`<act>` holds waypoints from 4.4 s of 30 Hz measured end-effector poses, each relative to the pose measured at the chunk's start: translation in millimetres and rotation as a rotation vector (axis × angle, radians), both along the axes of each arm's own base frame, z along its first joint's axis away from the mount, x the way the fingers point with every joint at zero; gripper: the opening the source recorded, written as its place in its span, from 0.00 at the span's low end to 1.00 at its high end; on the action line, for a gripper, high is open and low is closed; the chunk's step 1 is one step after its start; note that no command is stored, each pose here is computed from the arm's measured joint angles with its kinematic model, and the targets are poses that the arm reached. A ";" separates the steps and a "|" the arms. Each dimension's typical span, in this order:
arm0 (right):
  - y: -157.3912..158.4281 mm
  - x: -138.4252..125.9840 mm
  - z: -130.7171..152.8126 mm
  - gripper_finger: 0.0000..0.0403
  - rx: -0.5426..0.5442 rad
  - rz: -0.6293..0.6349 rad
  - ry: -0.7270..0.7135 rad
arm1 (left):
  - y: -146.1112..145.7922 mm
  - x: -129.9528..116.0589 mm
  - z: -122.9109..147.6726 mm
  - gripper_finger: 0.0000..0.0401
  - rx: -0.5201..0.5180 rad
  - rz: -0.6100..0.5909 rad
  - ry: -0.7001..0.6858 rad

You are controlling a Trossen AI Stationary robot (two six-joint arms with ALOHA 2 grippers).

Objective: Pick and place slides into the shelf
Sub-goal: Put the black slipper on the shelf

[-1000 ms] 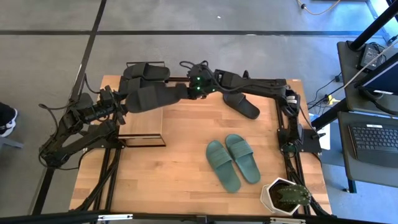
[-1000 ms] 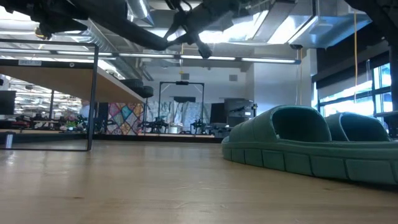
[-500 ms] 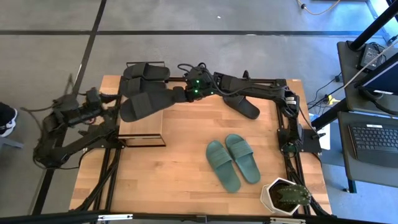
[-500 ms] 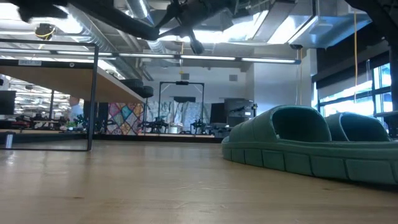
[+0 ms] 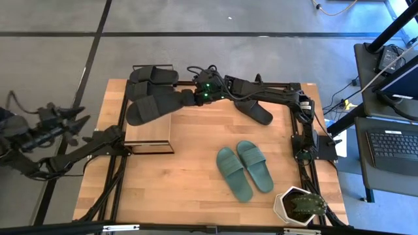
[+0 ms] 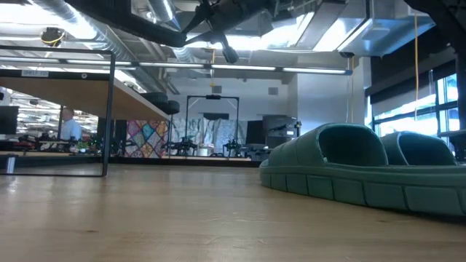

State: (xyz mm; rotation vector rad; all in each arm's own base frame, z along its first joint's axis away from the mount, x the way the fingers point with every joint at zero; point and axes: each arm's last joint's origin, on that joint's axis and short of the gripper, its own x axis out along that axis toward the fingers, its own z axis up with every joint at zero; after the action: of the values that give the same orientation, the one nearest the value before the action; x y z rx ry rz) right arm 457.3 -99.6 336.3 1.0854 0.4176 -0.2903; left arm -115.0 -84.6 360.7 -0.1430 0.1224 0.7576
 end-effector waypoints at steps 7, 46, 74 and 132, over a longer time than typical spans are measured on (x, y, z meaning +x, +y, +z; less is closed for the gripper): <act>-3.7 -0.5 -0.3 0.12 -0.010 -0.135 0.009 | -11.5 -16.4 1.2 0.53 0.014 0.031 -0.010; -9.4 52.0 -89.2 0.13 0.075 -0.209 0.011 | -10.5 -15.7 -2.5 0.53 -0.009 0.042 0.024; 1.5 54.6 -89.0 0.27 0.115 -0.201 0.002 | -10.5 -15.8 -2.5 0.53 -0.010 0.042 0.024; -0.2 53.1 -89.8 0.50 -0.035 0.074 0.017 | -11.7 -14.5 -2.5 0.53 -0.059 -0.008 -0.019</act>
State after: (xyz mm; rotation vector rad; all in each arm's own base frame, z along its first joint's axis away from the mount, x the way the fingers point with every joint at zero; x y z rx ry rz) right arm 510.4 -99.8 246.6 1.0321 0.4648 -0.2408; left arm -129.5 -96.3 358.2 -0.2054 0.1267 0.7450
